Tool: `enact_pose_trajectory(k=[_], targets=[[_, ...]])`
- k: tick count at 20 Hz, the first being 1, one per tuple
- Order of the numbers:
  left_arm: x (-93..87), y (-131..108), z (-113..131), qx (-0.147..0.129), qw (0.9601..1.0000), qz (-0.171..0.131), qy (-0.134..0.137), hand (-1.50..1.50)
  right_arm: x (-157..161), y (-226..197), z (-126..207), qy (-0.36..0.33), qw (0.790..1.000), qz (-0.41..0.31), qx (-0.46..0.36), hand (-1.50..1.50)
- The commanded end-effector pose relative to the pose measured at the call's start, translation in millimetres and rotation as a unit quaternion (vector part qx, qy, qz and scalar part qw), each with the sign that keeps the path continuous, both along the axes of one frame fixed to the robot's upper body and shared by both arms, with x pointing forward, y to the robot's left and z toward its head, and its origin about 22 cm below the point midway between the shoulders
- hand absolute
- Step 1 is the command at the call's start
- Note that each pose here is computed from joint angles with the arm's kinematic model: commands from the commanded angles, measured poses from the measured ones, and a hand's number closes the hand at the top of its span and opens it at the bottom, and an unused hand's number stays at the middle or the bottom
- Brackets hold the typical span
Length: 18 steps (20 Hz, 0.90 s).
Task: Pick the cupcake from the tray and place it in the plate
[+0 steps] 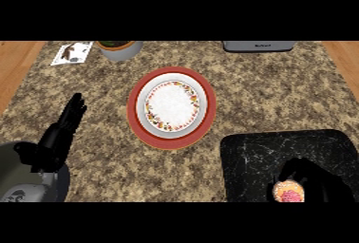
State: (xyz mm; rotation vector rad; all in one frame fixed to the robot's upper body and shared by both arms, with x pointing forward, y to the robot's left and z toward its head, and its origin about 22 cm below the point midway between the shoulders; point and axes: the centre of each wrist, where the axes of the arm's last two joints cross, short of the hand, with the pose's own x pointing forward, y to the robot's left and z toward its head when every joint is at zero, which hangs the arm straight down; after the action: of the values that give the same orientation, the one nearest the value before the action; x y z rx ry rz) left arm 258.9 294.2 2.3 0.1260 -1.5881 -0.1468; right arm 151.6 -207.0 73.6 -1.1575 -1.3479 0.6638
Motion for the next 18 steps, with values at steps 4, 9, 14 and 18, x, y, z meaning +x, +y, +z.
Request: enact_pose_trajectory(k=[4, 9, 14, 18], targets=[[-9.2, 7, -23, 0.013, 0.9992, 0.014, 0.036, 0.0, -12, 29, 44, -0.096, 0.995, 0.008, -0.014, 1.5], [-12.9, 10, -24, 0.011, 0.9993, 0.012, 0.034, 0.0, 7, 52, 62, -0.105, 0.994, 0.025, 0.01, 1.5], [9.5, 19, -6, 0.001, 0.9994, 0.007, 0.033, 0.0, 41, 73, 71, -0.089, 0.995, 0.049, 0.024, 1.5], [-1.0, -2, -6, 0.005, 0.9996, 0.001, 0.026, 0.0, 84, 114, 55, -0.076, 0.995, 0.069, 0.019, 1.5]])
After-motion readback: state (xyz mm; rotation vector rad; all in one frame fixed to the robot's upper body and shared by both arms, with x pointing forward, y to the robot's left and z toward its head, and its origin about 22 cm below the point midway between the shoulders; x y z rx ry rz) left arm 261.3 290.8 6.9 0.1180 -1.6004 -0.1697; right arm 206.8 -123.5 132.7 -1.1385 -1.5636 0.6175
